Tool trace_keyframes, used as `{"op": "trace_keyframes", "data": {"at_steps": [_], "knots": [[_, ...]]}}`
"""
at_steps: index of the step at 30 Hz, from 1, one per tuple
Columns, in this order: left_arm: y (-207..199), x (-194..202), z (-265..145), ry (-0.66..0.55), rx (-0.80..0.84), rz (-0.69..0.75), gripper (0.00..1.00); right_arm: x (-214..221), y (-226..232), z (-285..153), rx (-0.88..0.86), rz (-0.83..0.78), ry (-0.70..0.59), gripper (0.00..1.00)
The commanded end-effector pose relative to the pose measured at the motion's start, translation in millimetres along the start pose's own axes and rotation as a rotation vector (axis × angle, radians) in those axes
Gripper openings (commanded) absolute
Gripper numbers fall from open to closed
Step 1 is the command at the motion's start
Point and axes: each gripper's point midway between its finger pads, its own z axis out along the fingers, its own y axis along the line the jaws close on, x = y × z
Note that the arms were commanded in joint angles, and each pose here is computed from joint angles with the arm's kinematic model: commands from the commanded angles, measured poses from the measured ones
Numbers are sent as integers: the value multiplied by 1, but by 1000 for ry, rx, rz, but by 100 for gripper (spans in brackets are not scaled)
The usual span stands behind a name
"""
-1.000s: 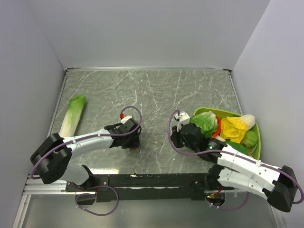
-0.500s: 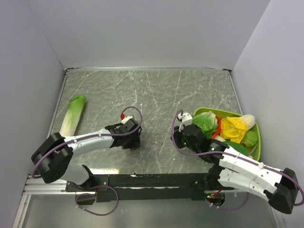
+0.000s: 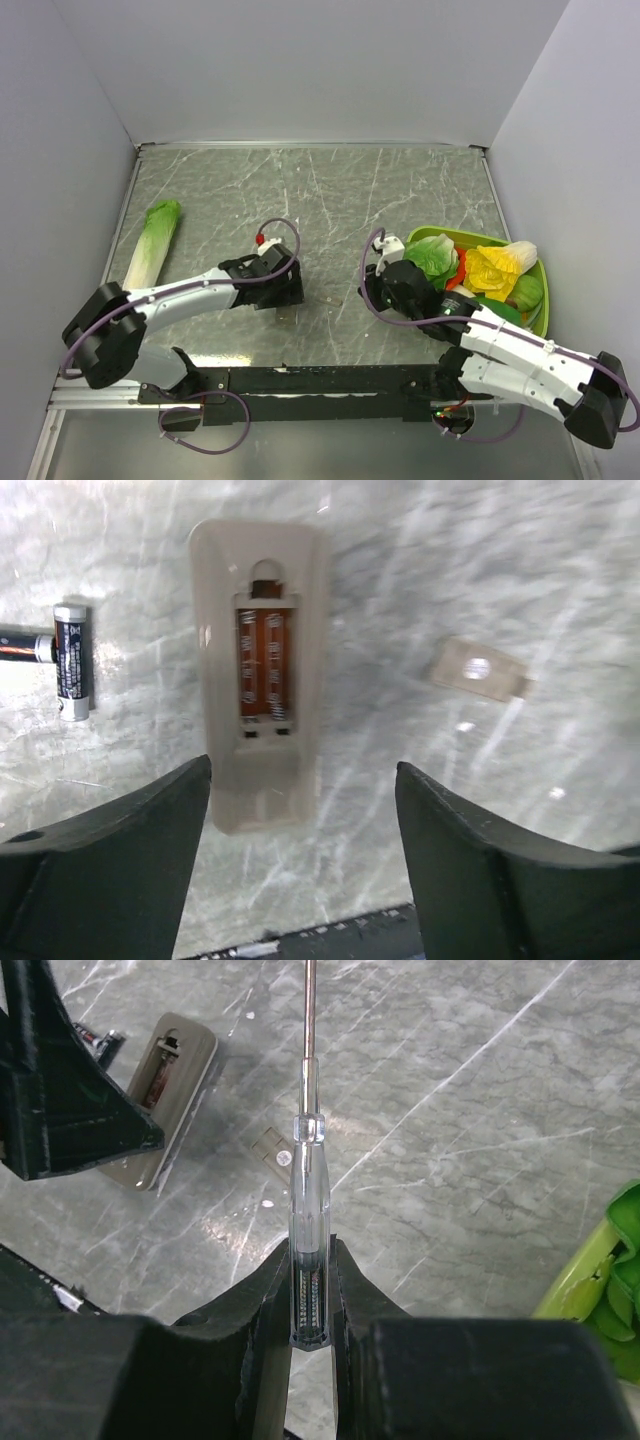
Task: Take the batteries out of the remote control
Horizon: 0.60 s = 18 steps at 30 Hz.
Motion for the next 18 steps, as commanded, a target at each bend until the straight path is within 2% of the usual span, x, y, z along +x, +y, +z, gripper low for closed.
{"op": "trace_keyframes", "data": {"at_steps": [1,4,7,8,14,18], "knots": [[-29,-29,-37,-86,119,16,80,-20,33,-2,-109,79,-35,0],[-27,-51,-59,-157,162,-24,84,-8,64,8,-206,127,-14,0],[-8,-76,-85,-268,160,-85,91,4,91,19,-232,150,13,0],[2,-90,-101,-345,155,-112,93,-1,99,22,-240,165,0,0],[35,-104,-154,-541,146,-128,97,15,118,51,-169,241,53,0],[45,-97,-163,-598,191,-120,99,30,117,72,-112,253,93,1]]}}
